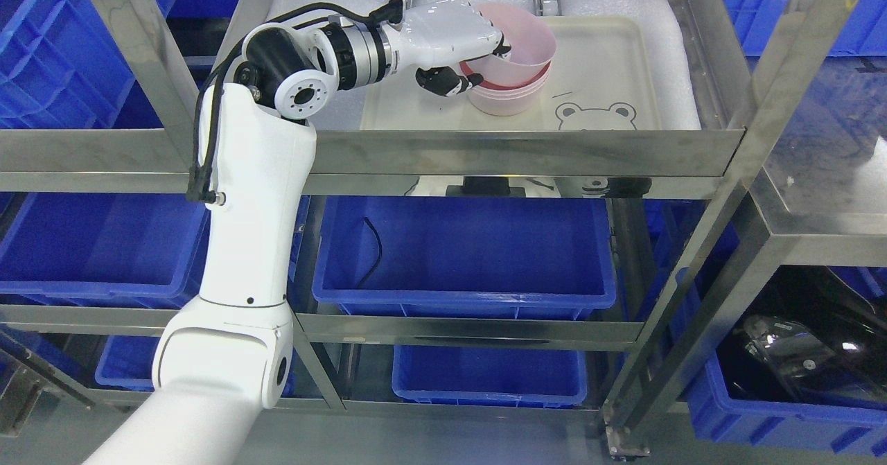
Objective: Stack pink IKEA bowl on shelf middle layer
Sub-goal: 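Lower the pink bowl onto the stacked pink bowls on the tray, then open the left hand and release the bowl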
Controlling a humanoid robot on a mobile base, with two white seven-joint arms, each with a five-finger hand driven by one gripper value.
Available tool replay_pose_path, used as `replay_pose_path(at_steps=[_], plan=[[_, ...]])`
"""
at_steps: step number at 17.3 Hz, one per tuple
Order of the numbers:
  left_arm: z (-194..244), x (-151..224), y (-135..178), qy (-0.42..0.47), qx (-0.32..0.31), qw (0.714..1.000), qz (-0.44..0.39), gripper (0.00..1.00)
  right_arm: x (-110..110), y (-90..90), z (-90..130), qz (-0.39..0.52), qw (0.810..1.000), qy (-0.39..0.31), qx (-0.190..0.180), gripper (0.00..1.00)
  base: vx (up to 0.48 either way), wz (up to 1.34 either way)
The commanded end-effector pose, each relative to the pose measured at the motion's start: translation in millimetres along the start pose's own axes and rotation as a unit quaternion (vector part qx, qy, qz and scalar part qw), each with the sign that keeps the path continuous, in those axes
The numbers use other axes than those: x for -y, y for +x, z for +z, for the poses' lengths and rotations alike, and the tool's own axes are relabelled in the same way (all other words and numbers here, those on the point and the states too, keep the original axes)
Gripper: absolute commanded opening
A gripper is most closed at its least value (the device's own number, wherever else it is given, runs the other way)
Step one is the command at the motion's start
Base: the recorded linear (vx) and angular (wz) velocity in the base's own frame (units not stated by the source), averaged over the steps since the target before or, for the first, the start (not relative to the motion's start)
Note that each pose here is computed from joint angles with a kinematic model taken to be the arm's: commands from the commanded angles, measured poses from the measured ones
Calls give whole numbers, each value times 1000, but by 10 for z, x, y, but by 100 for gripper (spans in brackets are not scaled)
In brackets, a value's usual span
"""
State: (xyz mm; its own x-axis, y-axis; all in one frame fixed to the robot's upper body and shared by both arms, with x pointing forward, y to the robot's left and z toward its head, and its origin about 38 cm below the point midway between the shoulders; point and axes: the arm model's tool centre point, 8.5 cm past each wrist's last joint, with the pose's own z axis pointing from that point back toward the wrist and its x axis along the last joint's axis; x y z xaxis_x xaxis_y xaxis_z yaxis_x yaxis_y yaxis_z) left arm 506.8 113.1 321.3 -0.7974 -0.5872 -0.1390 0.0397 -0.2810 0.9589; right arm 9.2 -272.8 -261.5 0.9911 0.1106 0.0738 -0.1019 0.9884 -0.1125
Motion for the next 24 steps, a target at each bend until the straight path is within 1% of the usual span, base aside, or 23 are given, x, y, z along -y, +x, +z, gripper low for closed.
replay_pose_path(at_steps=[1,3,7,10,11,14,19,21,22,23,24], plan=[[0,44,-67,11,-11,1000,19,63,101,-100,4,1,1000,-8,-4,100,0,0],[6,-11,-66,38,-7,999,32,72,101,-100,4,1,1000,-8,-4,100,0,0],[52,-159,-76,90,20,990,102,75,101,-100,4,1,1000,-8,-4,100,1,-4],[123,-257,-146,118,24,981,150,85,101,-100,4,1,1000,-8,-4,100,1,-5],[165,-325,-190,132,27,977,167,87,101,-100,4,1,1000,-8,-4,100,0,0],[264,-505,-228,181,73,947,255,88,101,-100,4,1,1000,-8,-4,100,0,0],[276,-464,-191,181,91,941,270,89,101,-100,4,1,1000,-8,-4,100,0,0],[295,-567,-30,205,147,923,291,89,101,-100,4,1,1000,-8,-4,100,0,0],[197,-541,135,198,183,909,318,89,101,-100,4,1,1000,-8,-4,100,0,0],[100,-458,285,183,209,895,348,89,101,-100,4,1,1000,-8,-4,100,0,0],[15,-332,436,169,225,889,361,90,101,-100,4,1,1000,-8,-4,100,0,0]])
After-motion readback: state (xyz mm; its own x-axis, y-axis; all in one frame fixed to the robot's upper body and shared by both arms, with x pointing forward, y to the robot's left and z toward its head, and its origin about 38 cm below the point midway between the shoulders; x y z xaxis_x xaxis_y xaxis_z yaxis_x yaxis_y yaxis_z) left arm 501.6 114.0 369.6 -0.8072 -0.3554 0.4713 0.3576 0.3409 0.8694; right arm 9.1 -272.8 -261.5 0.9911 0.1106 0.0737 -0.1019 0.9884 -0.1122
